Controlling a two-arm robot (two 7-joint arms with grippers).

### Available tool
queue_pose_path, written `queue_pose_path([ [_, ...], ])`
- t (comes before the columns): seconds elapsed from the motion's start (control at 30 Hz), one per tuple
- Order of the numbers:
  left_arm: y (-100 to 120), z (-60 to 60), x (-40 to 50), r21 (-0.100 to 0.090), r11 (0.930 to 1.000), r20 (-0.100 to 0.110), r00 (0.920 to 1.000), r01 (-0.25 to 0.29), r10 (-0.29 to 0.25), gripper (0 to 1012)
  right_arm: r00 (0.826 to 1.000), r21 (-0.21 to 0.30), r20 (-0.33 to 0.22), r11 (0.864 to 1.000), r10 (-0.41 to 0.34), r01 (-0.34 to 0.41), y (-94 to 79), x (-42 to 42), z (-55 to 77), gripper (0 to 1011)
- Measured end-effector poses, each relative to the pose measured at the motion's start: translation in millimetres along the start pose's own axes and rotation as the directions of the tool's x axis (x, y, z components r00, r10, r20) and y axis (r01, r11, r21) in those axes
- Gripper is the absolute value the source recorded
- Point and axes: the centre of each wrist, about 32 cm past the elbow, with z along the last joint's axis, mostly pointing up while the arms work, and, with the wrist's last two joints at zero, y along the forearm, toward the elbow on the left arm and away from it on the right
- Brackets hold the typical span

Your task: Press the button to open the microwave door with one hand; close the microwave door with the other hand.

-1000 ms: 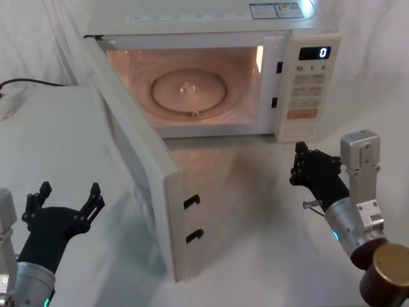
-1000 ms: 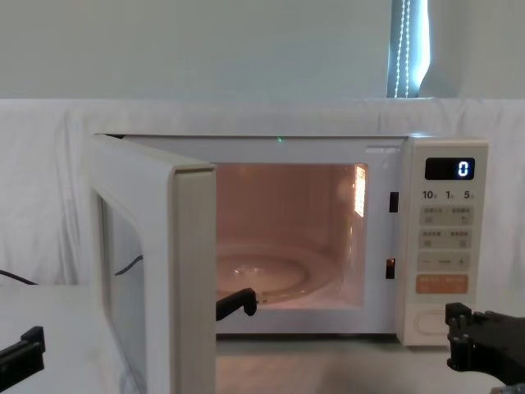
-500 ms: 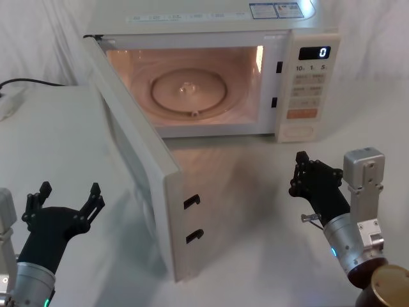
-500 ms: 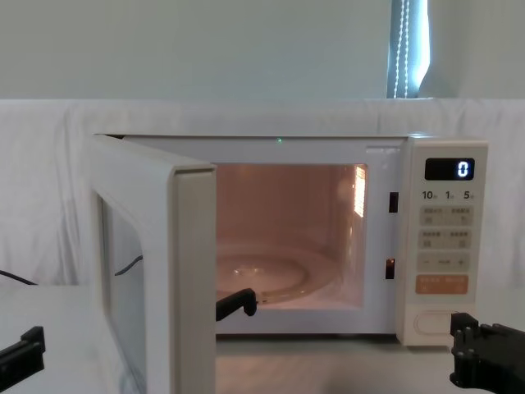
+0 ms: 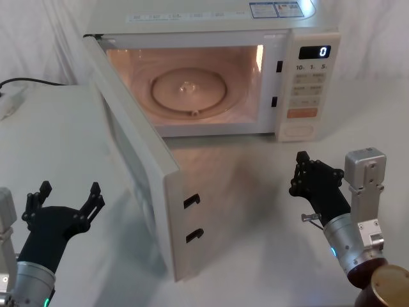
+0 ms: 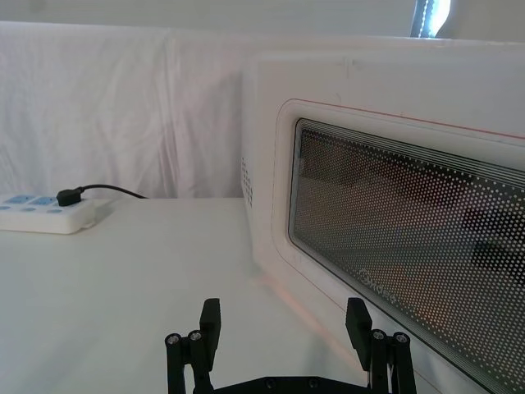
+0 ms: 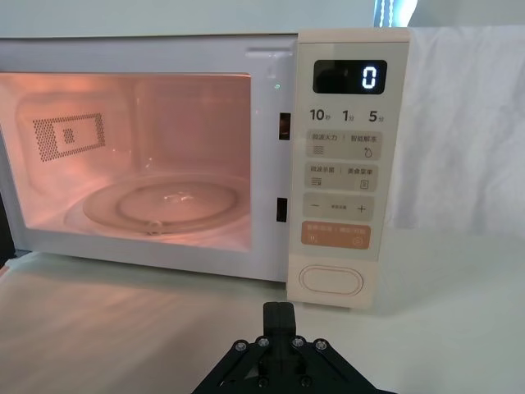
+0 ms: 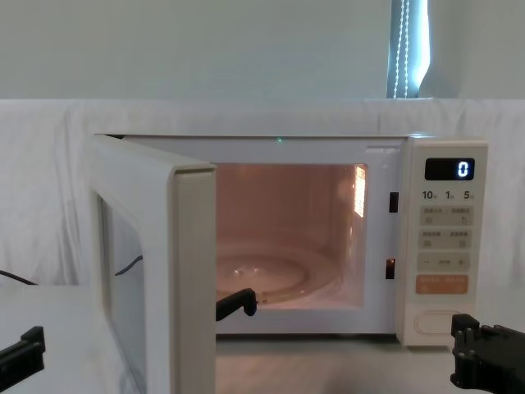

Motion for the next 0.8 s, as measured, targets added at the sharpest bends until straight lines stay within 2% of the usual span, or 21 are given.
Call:
queue_pose_path([
  [0.8,0.0,0.0,0.0,0.000,1.0000,0.000,1.0000,0.000,0.000,1001,1.000,-0.002,0.002,1.000,0.002,-0.002,0.2,0.4,0.1,0],
])
